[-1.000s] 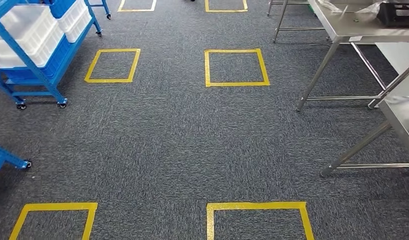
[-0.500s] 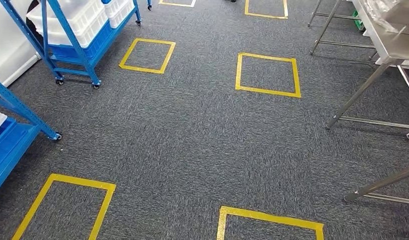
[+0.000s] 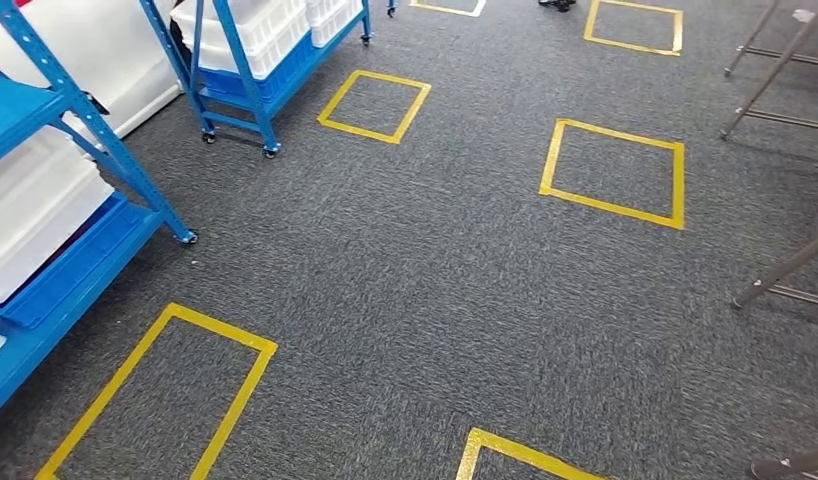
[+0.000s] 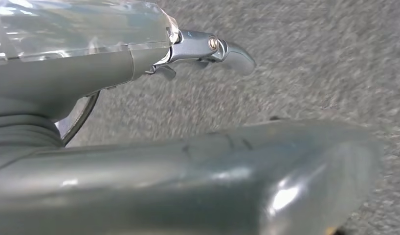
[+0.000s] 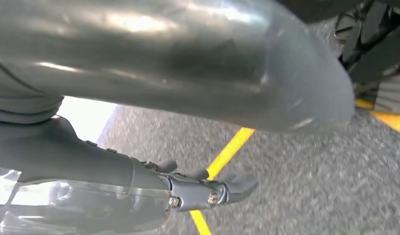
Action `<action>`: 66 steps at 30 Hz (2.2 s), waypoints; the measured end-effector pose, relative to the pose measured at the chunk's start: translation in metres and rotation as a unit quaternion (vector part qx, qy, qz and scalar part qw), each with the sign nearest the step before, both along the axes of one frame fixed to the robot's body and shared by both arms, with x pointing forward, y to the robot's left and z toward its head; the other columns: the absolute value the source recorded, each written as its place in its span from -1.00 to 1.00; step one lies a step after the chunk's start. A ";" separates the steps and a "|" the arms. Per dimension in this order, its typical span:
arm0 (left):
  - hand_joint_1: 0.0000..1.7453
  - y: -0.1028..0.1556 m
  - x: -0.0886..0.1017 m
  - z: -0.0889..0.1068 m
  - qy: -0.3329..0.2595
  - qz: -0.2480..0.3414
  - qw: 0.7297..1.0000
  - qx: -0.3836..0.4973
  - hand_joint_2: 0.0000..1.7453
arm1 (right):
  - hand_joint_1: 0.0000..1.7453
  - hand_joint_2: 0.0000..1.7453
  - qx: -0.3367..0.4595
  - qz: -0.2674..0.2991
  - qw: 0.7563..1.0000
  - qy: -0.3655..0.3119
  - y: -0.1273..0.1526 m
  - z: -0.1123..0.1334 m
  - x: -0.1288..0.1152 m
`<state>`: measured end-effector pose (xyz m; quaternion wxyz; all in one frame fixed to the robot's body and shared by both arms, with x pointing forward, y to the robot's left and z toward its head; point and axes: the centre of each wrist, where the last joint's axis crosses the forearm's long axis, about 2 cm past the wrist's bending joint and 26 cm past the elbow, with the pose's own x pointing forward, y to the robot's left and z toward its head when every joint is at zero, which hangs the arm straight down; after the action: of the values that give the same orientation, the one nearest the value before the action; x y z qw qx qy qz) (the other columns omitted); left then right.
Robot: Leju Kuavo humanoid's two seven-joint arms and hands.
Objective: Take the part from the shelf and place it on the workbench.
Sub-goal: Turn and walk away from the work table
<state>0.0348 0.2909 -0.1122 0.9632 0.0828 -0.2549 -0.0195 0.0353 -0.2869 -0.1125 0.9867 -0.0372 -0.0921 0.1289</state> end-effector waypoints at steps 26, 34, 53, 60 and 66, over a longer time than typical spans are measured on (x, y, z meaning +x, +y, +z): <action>-1.00 0.000 0.000 0.000 -0.011 0.015 1.000 -0.005 -1.00 | -1.00 -1.00 0.000 0.002 1.000 0.003 -0.003 0.000 -0.001; -1.00 -0.001 -0.003 0.000 -0.008 0.018 1.000 -0.005 -1.00 | -1.00 -1.00 0.001 0.004 1.000 0.005 -0.002 0.000 -0.003; -1.00 -0.005 -0.005 0.000 -0.007 0.026 1.000 -0.008 -1.00 | -1.00 -1.00 -0.001 0.008 1.000 0.004 -0.002 0.000 0.000; -1.00 -0.006 -0.007 -0.001 -0.007 0.035 0.999 -0.008 -1.00 | -1.00 -1.00 -0.001 0.018 1.000 0.004 -0.002 0.000 0.003; -1.00 -0.007 -0.007 -0.001 -0.009 0.042 0.999 -0.012 -1.00 | -1.00 -1.00 -0.002 0.018 1.000 0.009 -0.002 0.000 -0.001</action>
<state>0.0274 0.2841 -0.1129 0.9617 0.0824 -0.2602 0.0245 0.0346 -0.2885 -0.1126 0.9848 -0.0364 -0.0841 0.1476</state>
